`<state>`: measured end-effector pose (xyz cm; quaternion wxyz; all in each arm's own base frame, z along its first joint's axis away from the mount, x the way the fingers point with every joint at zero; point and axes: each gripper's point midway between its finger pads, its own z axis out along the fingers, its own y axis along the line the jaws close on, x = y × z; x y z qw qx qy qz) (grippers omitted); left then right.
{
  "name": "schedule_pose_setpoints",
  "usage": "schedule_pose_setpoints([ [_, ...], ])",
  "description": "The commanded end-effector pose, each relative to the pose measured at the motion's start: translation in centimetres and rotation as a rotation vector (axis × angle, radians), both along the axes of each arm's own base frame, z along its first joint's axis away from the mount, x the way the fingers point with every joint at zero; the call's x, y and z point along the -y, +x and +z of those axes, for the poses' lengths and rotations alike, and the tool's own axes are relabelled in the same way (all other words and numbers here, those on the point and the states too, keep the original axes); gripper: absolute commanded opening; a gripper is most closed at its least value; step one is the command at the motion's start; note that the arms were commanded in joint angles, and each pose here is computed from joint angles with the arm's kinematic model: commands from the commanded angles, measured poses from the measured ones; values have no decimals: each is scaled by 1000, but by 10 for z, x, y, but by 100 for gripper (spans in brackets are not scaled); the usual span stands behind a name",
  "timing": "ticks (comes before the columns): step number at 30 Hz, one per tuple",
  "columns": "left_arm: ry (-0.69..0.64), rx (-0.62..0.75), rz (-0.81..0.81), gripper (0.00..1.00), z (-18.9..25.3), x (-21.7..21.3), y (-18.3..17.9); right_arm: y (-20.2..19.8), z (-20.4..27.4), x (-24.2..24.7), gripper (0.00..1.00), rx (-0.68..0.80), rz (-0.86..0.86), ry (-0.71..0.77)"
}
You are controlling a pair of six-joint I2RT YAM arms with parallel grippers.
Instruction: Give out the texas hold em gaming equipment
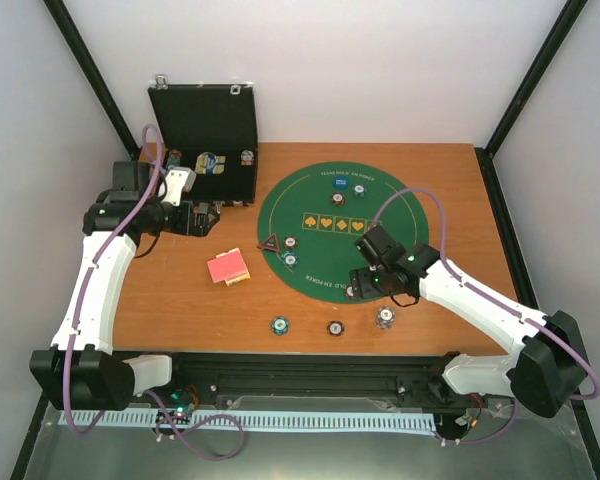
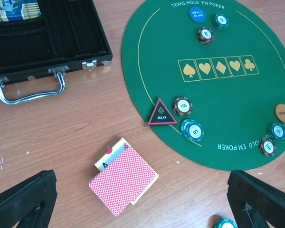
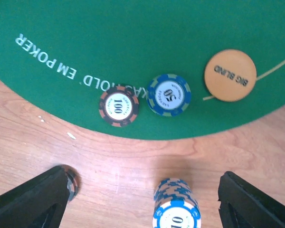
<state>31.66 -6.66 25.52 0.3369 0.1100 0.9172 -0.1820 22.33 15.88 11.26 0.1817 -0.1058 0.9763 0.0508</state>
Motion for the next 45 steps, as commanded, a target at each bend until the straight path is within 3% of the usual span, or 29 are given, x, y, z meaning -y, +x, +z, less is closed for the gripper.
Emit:
schedule_pose_setpoints([
  [1, -10, 57, -1, 100, 23, 0, 2, -15, -10, 20, 86, -70, -113, -60],
  [9, -4, 49, -6, 100, 20, 0, 1, -34, -37, 29, 85, -109, -244, 5],
  [18, 0, 53, -9, 100, 20, 0, 1, -43, -53, 40, 81, -136, -287, -28],
  [36, 6, 54, -6, 100, 20, -1, 2, -44, -65, 42, 53, -132, -297, -23],
  [45, 7, 57, -6, 100, 21, -1, 1, -44, -68, 42, 50, -138, -291, -29],
])
